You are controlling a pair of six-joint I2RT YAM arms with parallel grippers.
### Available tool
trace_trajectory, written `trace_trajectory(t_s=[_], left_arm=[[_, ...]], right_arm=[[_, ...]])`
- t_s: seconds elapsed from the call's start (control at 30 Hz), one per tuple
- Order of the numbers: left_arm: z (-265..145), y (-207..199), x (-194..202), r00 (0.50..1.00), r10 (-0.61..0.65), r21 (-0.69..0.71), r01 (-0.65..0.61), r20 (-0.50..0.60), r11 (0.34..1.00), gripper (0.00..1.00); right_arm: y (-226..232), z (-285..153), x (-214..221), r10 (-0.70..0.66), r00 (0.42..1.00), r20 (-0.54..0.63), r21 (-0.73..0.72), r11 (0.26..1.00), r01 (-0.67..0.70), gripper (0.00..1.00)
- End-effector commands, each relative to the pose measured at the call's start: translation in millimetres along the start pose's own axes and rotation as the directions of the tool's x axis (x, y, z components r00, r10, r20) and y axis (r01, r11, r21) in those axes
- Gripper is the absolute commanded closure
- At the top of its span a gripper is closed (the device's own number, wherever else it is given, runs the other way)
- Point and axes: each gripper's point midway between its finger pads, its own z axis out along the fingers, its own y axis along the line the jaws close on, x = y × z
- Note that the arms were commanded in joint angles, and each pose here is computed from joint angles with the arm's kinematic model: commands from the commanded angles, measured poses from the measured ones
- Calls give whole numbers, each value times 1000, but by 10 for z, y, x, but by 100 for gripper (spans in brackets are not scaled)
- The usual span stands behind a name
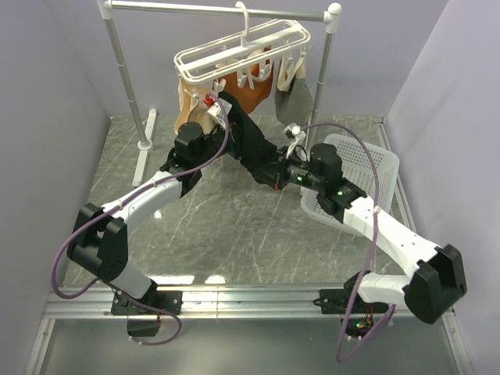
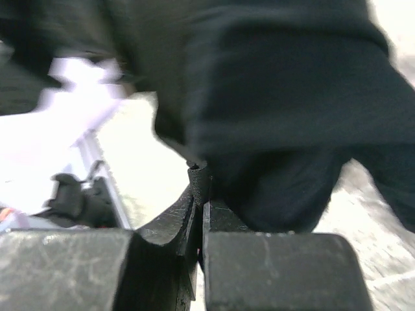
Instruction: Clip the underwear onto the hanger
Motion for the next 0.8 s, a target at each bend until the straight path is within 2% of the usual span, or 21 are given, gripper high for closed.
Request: trace_trajectory(t_s=[0.0, 0.1, 0.2, 0.37, 0.53, 0.77], left_arm=[[4, -117, -228, 998, 36, 29, -38, 53, 999, 75], [-119, -81, -214, 998, 57, -8, -57, 40, 998, 64], [-266, -19, -108, 998, 57, -45, -57, 6, 997, 57], [-494, 184, 45, 999, 36, -133, -40, -35, 990, 52], [-713, 209, 184, 996, 24, -163, -38, -87, 986, 47], [-1081, 238, 156, 993, 75, -239, -95, -89, 966, 41]], right_arm=[[-210, 132, -35, -35, 999, -16, 95, 995, 37, 100], [-412, 246, -33, -28, 999, -21, 170, 985, 31, 100], [-513, 341, 20, -5, 999, -33, 193, 981, 12, 100], [-632, 475, 22, -38, 999, -26, 215, 976, 43, 100], [-678, 644, 102, -46, 998, -43, 190, 980, 53, 100], [-636, 817, 243, -69, 994, -79, 148, 986, 80, 100]])
